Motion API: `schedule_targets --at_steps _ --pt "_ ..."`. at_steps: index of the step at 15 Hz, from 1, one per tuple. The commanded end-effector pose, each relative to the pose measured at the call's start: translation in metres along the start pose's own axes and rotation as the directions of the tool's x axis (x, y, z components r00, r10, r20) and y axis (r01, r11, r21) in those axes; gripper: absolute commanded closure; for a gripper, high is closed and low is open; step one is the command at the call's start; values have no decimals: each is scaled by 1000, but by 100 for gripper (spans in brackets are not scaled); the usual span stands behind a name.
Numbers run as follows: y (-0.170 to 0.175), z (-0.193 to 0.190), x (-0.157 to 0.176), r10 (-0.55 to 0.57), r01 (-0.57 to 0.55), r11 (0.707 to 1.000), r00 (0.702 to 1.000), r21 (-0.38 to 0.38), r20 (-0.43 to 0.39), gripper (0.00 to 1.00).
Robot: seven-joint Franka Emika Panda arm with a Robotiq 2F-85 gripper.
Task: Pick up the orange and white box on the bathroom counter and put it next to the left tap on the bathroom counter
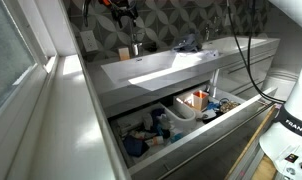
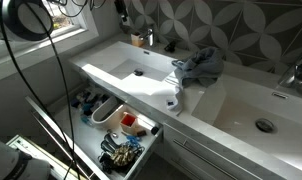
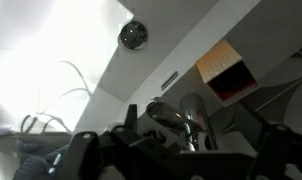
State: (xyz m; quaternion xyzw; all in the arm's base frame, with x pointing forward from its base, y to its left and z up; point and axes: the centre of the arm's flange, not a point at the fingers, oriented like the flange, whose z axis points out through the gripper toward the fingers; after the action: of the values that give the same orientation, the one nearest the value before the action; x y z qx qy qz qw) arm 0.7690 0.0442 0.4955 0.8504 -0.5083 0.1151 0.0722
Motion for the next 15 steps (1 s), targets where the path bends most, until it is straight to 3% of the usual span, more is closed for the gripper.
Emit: schedule_targets --at_steps 1,4,7,8,10,15 --pt "71 -12 -20 -196 197 980 980 -37 31 0" --pt "85 -27 -21 -353 356 934 934 -45 59 0" --pt "89 -41 -21 -498 503 864 862 -33 94 0" --pt "32 -47 7 -418 421 906 906 -36 65 0" --pt "36 -53 7 -466 469 883 882 -31 74 0" --pt "36 -54 5 -485 488 872 871 -30 82 0"
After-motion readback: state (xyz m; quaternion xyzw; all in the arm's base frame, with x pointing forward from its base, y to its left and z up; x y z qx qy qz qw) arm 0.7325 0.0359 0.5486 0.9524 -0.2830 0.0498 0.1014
